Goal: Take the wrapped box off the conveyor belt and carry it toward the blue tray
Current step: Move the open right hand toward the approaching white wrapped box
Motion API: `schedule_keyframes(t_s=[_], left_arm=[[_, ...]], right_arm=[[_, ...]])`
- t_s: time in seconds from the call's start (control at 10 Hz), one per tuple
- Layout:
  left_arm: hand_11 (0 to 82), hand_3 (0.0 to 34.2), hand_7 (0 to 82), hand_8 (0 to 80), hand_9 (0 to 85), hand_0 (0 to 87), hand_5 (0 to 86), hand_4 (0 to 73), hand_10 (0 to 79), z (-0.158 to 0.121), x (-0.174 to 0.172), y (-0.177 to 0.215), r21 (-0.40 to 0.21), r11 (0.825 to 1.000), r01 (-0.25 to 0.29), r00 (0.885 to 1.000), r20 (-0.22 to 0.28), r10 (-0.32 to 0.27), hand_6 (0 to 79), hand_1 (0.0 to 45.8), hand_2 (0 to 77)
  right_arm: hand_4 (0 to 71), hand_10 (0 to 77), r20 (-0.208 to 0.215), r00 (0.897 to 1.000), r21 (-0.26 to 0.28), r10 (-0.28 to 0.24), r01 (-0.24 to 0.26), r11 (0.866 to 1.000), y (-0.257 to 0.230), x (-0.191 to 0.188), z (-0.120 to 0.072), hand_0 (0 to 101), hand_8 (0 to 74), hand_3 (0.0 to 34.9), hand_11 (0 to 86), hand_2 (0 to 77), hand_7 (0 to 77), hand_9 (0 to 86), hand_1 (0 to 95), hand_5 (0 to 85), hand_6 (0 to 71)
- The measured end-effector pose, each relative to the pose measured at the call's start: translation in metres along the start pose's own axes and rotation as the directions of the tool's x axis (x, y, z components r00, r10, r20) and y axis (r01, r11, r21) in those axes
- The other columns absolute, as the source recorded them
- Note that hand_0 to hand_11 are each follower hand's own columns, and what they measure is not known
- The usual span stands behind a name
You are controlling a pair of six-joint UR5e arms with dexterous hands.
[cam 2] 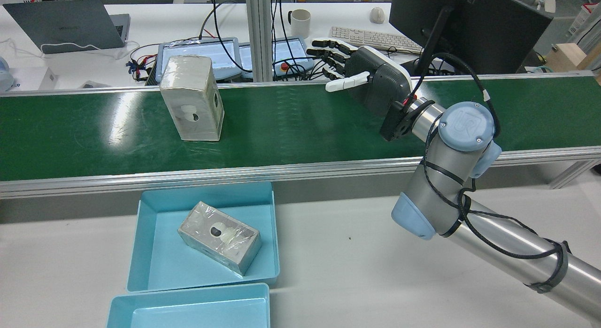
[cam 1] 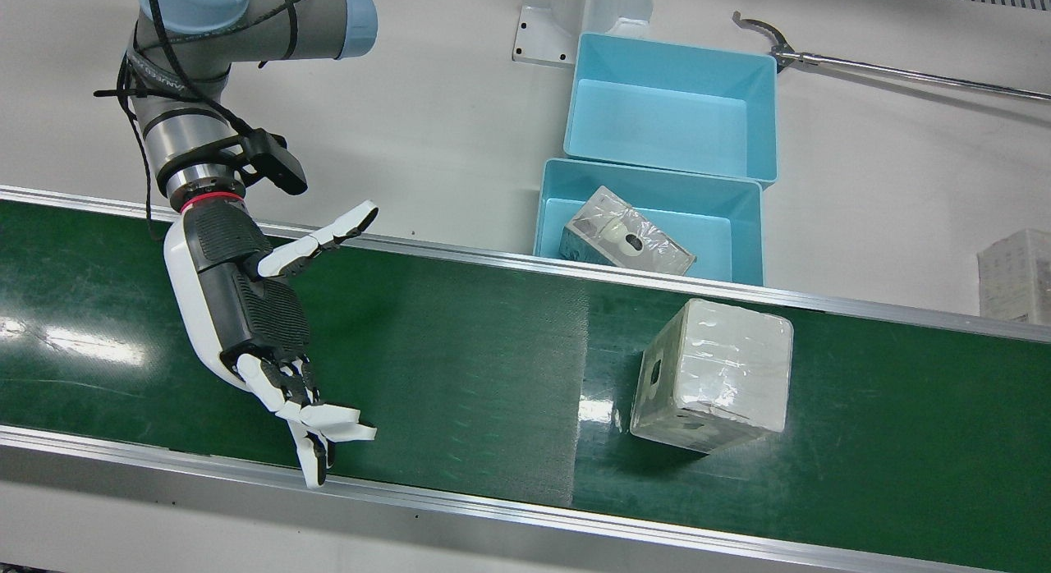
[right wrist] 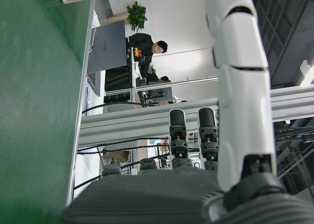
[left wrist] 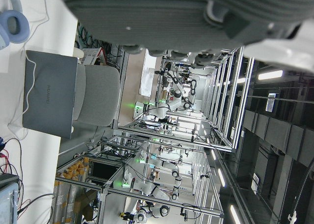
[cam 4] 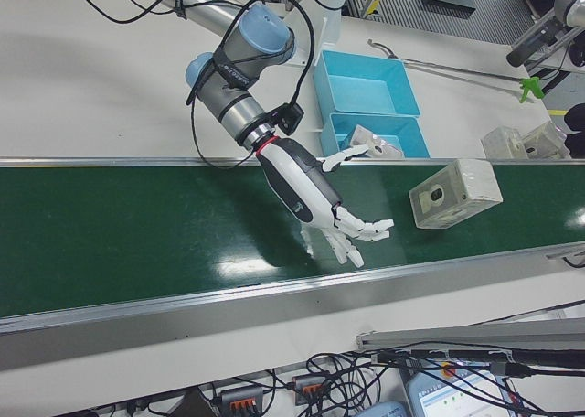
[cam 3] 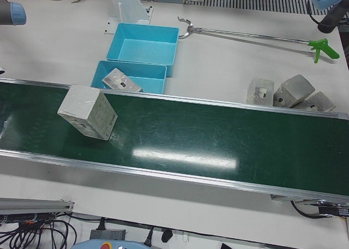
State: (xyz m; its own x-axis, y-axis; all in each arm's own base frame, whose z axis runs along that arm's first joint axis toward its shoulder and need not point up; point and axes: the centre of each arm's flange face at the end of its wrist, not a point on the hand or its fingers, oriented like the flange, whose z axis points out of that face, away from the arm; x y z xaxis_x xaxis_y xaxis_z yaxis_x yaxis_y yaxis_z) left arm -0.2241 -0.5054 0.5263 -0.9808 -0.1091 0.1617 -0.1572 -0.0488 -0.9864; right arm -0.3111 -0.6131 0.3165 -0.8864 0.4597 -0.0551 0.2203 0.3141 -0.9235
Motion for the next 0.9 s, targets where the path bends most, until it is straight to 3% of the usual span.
schedule_keyframes(t_s=[0.5, 0.7, 0.9], left_arm=[[0.0, 0.0, 0.0, 0.0, 0.0, 0.0, 1.1, 0.0, 0.0, 0.0, 0.0, 0.0, 0.0, 1.0, 0.0, 1.0, 0.0, 0.0, 0.0, 0.0, 0.5], [0.0, 0.0, 0.0, 0.0, 0.0, 0.0, 1.1, 0.0, 0.5, 0.0, 0.0, 0.0, 0.0, 1.0, 0.0, 1.0, 0.0, 0.0, 0.0, 0.0, 0.5], [0.0, 0.0, 0.0, 0.0, 0.0, 0.0, 1.1, 0.0, 0.0, 0.0, 0.0, 0.0, 0.0, 1.0, 0.0, 1.0, 0.0, 0.0, 0.0, 0.0, 0.5]], right_arm=[[9.3, 0.0, 0.011, 0.999, -0.019, -0.048, 0.048, 0.999, -0.021, -0.005, -0.013, 50, 0.0, 14.3, 1.6, 11.4, 19.1, 5.4, 16.4, 26.7, 3.8], [7.6, 0.0, 0.021, 0.998, -0.052, -0.058, 0.059, 0.997, -0.023, -0.005, -0.014, 49, 0.0, 9.8, 1.6, 11.4, 18.5, 4.9, 14.2, 25.6, 2.2], [9.3, 0.0, 0.024, 0.998, -0.062, -0.057, 0.059, 0.996, -0.022, -0.003, -0.014, 49, 0.0, 9.8, 1.6, 13.1, 20.2, 4.9, 16.4, 26.7, 3.8]])
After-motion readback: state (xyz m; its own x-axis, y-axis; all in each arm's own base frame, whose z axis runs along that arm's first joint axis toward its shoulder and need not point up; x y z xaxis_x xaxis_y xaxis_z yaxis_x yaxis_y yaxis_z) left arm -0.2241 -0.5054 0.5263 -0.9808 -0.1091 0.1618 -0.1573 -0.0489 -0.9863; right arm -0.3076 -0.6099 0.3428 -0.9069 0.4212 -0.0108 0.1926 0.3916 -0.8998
